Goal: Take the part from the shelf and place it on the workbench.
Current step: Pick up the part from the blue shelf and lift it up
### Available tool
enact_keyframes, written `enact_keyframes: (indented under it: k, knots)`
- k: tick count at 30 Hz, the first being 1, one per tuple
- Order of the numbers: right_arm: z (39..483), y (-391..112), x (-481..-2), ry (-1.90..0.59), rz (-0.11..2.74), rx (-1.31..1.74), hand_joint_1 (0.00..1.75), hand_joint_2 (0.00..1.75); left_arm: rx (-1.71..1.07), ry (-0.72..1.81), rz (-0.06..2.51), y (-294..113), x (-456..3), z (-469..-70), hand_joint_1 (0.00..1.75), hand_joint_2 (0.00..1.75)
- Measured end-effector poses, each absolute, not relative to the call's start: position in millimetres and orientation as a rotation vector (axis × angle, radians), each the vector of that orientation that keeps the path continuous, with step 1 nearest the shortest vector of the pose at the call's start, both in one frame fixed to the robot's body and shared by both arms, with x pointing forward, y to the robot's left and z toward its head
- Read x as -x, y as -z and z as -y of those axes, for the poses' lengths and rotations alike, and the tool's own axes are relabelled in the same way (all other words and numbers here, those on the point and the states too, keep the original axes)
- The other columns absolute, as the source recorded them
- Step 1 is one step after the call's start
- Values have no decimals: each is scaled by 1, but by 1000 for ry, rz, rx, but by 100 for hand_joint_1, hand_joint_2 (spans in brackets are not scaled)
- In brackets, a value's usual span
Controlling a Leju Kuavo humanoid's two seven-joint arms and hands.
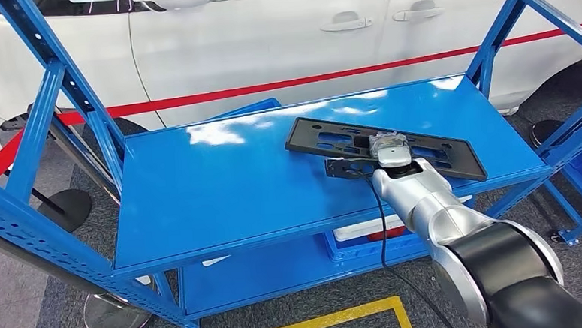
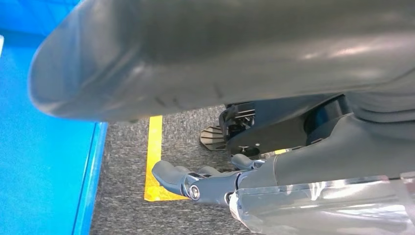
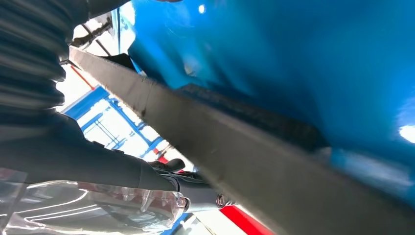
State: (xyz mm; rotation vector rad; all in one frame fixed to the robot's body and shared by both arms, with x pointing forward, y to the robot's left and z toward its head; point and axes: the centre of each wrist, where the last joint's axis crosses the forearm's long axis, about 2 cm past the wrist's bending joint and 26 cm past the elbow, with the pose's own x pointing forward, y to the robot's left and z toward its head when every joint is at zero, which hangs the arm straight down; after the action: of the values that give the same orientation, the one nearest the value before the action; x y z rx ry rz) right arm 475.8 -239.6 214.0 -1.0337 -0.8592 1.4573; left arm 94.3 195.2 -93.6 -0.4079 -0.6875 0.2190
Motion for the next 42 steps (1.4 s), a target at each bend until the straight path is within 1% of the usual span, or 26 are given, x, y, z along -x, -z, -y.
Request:
enact_keyframes:
  k: [2, 3, 6, 7, 9, 11, 18, 42]
  knots:
    - [243, -213, -476, -1444, 850, 1039, 15, 175, 409, -220, 693, 94, -94, -195, 0, 0]
    - [244, -213, -476, -1437, 844, 1042, 42, 175, 409, -221, 695, 94, -94, -195, 0, 0]
    - [249, -211, -476, -1423, 832, 1044, 142, 175, 410, -222, 696, 94, -94, -195, 0, 0]
    - [250, -211, -475, -1420, 829, 1045, 152, 175, 411, -222, 697, 94, -94, -195, 0, 0]
    - [252, -210, -475, -1412, 822, 1050, 164, 175, 412, -224, 701, 94, -94, -195, 0, 0]
    - [255, -210, -475, -1402, 819, 1058, 169, 175, 411, -228, 707, 94, -94, -195, 0, 0]
    - [262, -209, -476, -1381, 815, 1073, 175, 175, 407, -237, 720, 94, -91, -195, 0, 0]
    - [273, -196, -470, -1314, 847, 1091, 175, 175, 400, -269, 743, 95, -87, -196, 0, 0]
